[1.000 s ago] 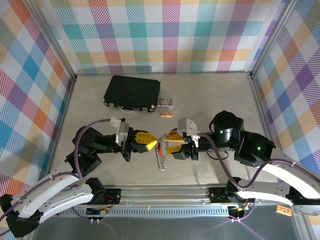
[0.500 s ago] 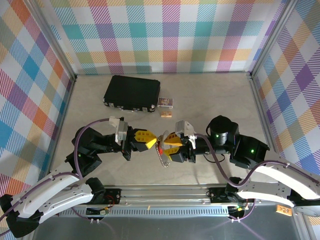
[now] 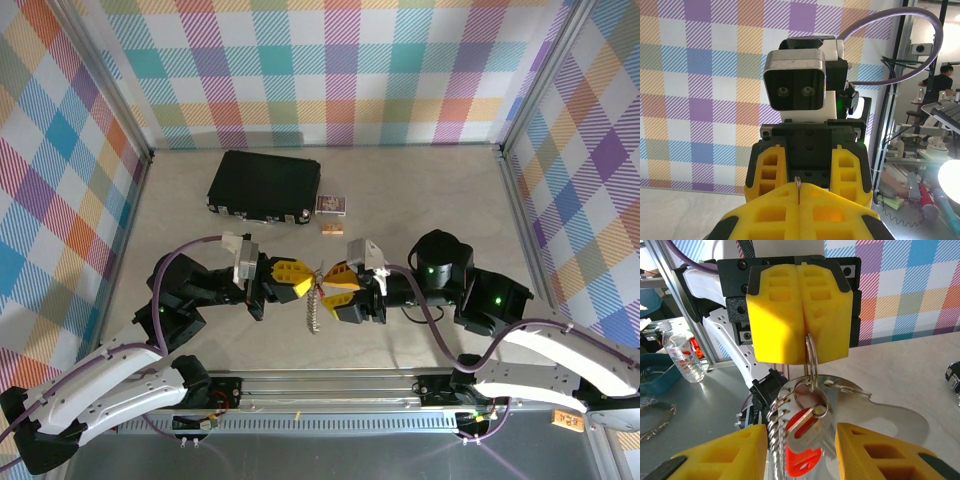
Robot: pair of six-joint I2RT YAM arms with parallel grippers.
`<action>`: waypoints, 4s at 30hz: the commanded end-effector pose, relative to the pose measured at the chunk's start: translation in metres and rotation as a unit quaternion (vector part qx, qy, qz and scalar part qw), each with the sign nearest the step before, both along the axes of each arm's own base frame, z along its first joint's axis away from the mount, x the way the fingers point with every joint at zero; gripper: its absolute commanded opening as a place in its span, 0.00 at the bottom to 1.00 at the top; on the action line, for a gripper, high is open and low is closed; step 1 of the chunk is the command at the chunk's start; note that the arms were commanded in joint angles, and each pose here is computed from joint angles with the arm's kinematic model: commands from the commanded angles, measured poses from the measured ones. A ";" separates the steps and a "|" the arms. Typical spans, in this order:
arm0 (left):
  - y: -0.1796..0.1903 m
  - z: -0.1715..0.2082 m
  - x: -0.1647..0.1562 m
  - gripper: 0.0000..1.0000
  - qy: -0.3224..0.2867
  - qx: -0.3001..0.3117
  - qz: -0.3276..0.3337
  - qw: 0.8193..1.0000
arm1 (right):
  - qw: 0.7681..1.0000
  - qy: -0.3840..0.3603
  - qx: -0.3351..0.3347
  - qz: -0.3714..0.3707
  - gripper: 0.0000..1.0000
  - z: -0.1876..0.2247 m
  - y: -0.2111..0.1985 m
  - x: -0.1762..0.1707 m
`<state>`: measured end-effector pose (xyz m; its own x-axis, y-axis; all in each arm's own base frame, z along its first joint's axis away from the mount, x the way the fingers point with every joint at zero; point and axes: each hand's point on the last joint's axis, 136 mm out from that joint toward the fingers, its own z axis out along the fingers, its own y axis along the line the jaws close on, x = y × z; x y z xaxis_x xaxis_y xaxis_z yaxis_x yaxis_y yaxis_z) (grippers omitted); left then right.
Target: Put the keys on the keyring
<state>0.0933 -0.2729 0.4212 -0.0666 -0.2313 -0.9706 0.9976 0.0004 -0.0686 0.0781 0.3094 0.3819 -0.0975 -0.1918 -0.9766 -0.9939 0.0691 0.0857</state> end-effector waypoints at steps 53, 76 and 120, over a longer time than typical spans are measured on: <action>-0.007 -0.005 0.011 0.00 -0.021 0.021 0.024 0.999 | 0.997 -0.049 0.003 -0.065 0.00 0.004 -0.008 0.021; 0.002 -0.019 0.017 0.00 -0.031 0.059 0.068 0.995 | 0.993 -0.072 -0.007 -0.088 0.00 0.007 -0.023 0.024; -0.011 -0.046 0.015 0.00 -0.004 0.132 0.029 0.991 | 0.991 -0.088 -0.032 -0.094 0.00 -0.001 -0.024 0.029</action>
